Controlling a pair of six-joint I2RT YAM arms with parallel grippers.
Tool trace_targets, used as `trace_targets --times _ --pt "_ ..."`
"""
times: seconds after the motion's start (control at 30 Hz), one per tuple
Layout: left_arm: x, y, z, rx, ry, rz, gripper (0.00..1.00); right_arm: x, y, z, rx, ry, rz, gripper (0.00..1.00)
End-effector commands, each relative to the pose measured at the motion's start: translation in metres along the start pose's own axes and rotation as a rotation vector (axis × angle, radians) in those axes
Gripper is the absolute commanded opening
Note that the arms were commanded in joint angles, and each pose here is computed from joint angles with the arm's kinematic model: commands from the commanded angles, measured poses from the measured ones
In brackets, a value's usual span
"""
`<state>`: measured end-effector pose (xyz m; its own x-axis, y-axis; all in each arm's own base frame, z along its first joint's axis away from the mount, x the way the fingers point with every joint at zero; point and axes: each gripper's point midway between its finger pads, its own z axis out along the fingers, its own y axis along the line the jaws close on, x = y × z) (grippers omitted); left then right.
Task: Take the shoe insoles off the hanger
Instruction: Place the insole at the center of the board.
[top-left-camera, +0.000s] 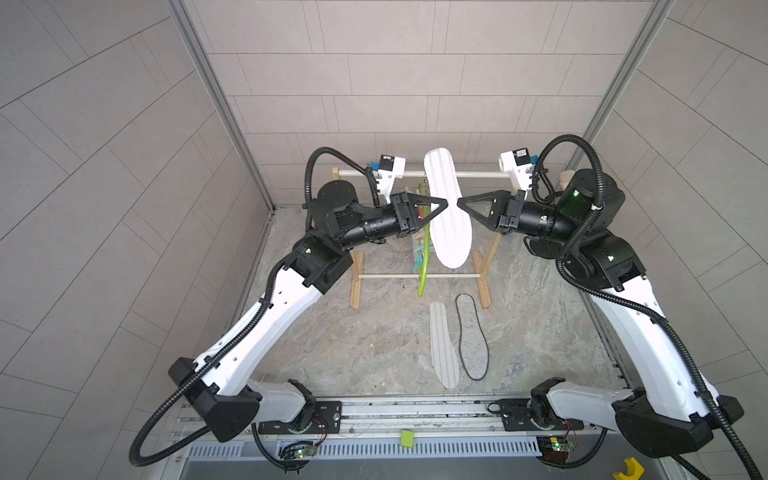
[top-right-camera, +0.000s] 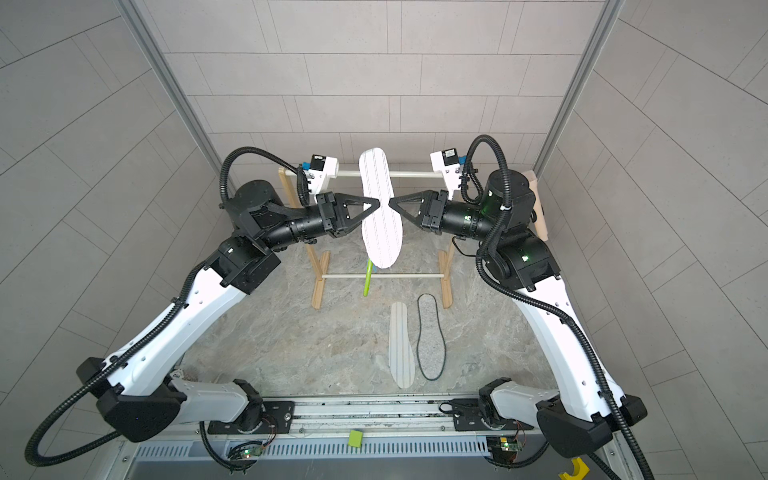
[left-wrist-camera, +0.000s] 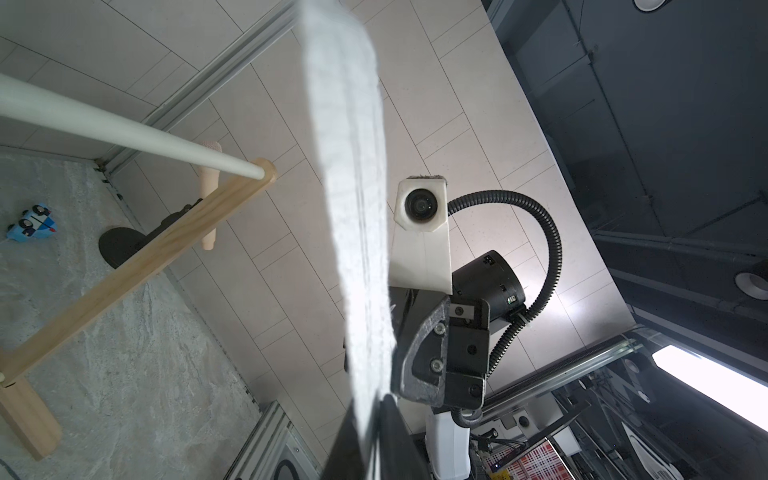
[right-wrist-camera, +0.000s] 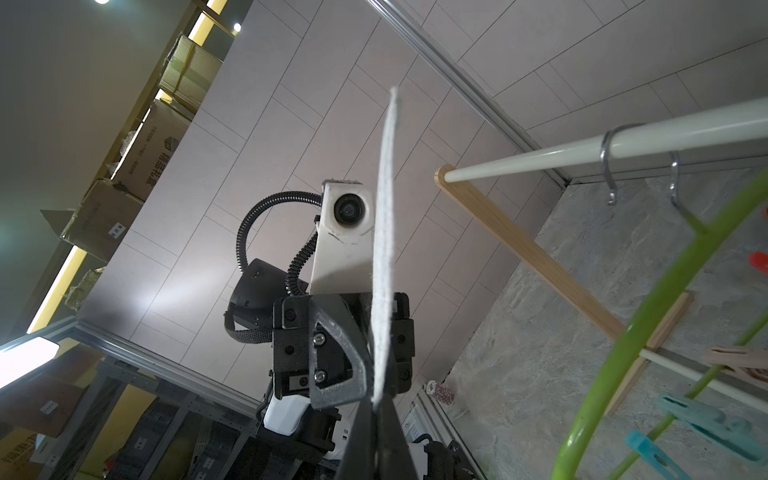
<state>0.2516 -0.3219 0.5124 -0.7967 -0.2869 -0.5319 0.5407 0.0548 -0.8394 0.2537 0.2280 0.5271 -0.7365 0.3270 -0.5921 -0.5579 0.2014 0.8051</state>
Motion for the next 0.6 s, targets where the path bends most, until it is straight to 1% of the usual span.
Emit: trace_targets --times 0.0,0.03,0.07,0.2,0.27,0.33,0.4,0.47,0.53,0.57 --pt "0.002 0.002 -0.007 -0.034 -0.016 0.031 0.70 -0.001 0.022 -0.009 -0.047 -0.028 -0.046 0.00" --pt "0.000 0.002 -0.011 -0.052 -0.038 0.056 0.98 0.000 0.019 -0.011 -0.030 -0.030 -0.050 0.00" --pt "-0.003 0.002 -0.016 -0.068 -0.067 0.088 1.00 0.001 0.015 -0.013 -0.009 -0.031 -0.055 0.00" --pt "-0.018 0.004 -0.043 -0.170 -0.207 0.194 1.00 0.007 -0.010 -0.031 0.075 -0.061 -0.038 0.00" --pt "-0.024 0.003 -0.058 -0.212 -0.269 0.261 1.00 0.011 -0.032 -0.046 0.127 -0.091 -0.008 0.00" --pt "-0.032 0.006 -0.077 -0.279 -0.362 0.308 1.00 0.019 -0.053 -0.064 0.181 -0.122 0.027 0.00" --pt "-0.040 0.014 -0.096 -0.350 -0.444 0.327 1.00 0.030 -0.074 -0.081 0.228 -0.146 0.068 0.00" --pt "-0.044 0.027 -0.114 -0.440 -0.498 0.328 1.00 0.043 -0.094 -0.094 0.273 -0.163 0.110 0.00" --pt "-0.045 0.048 -0.134 -0.570 -0.543 0.311 1.00 0.059 -0.113 -0.106 0.315 -0.176 0.155 0.00" --pt "-0.045 0.055 -0.143 -0.631 -0.559 0.329 1.00 0.065 -0.120 -0.110 0.327 -0.183 0.171 0.00"
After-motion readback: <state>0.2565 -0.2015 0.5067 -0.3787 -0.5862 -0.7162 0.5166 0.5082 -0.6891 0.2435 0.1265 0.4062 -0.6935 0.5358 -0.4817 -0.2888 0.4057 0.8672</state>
